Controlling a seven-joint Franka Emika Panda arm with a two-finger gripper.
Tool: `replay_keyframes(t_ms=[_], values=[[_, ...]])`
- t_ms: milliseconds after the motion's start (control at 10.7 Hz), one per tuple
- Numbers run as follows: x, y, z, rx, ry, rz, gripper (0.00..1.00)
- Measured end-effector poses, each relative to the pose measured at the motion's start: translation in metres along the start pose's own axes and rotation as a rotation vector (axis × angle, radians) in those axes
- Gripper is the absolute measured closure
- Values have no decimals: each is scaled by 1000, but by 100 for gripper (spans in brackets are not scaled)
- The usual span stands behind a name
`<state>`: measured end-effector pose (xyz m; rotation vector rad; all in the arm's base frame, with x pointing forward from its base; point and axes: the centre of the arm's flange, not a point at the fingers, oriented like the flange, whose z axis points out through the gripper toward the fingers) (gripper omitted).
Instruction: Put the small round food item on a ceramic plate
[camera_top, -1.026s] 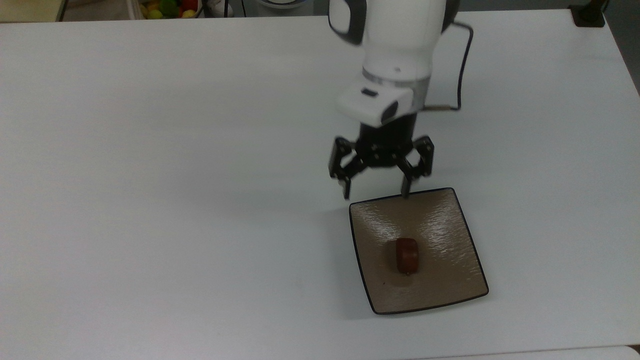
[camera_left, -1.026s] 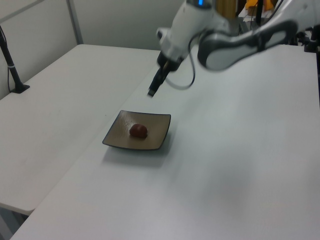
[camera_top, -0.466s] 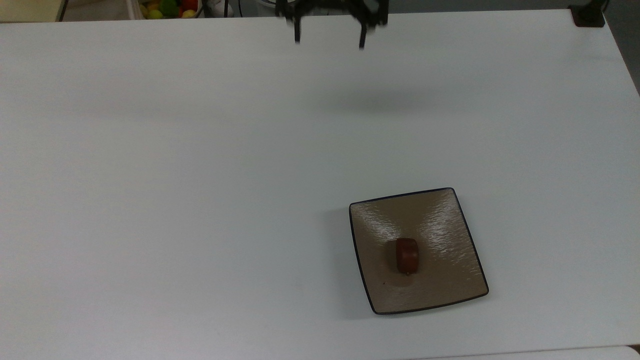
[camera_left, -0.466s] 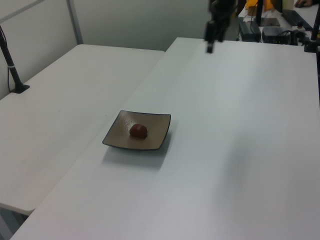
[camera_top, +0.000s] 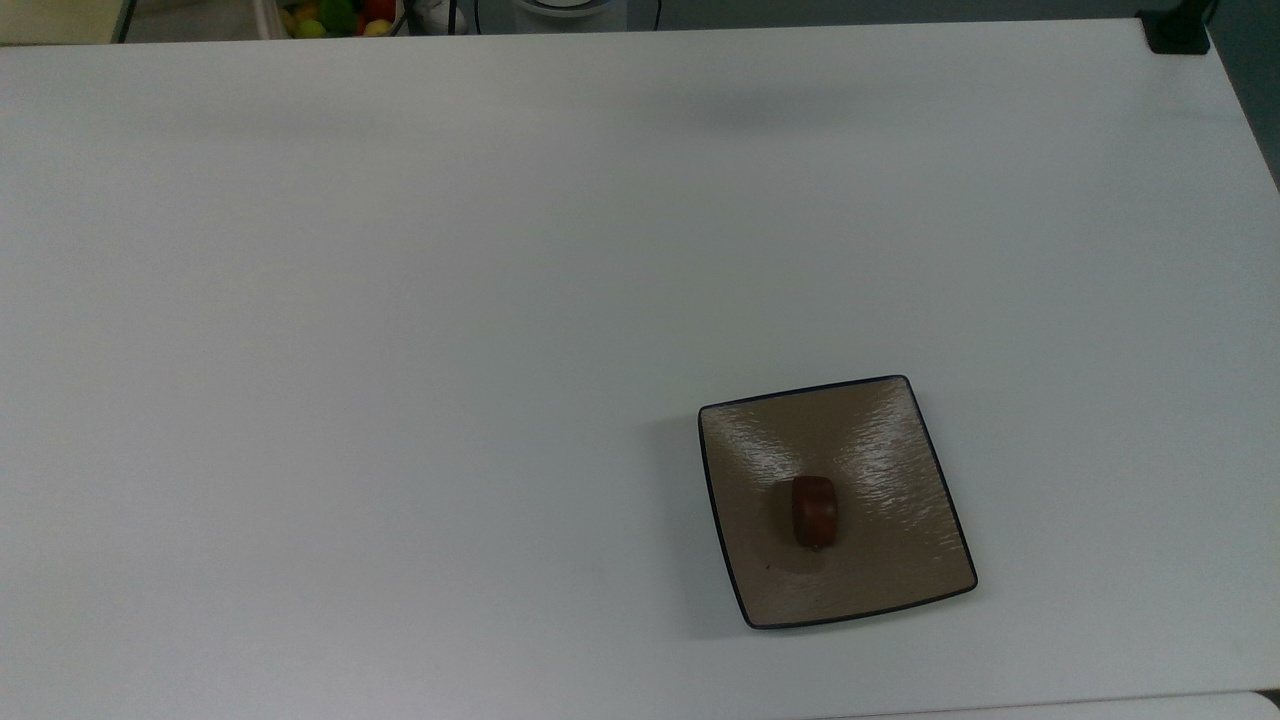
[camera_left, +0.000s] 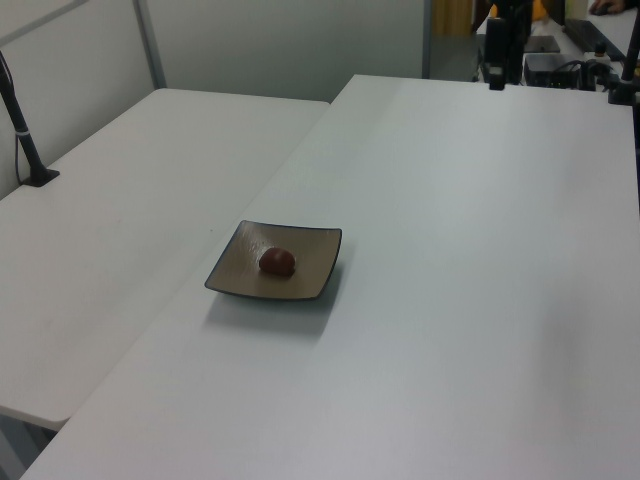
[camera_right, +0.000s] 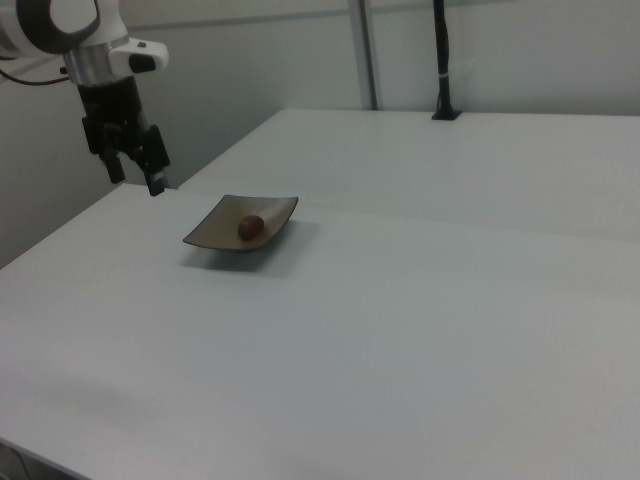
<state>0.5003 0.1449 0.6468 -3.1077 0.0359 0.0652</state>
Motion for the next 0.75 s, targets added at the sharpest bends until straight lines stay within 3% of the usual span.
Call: replay_keyframes(t_ms=[187,466,746], values=[[-1,-1,9,7,-15,-54,0],[10,1,9,45,52,-142,0],[16,2,11,52,84,-162,0]])
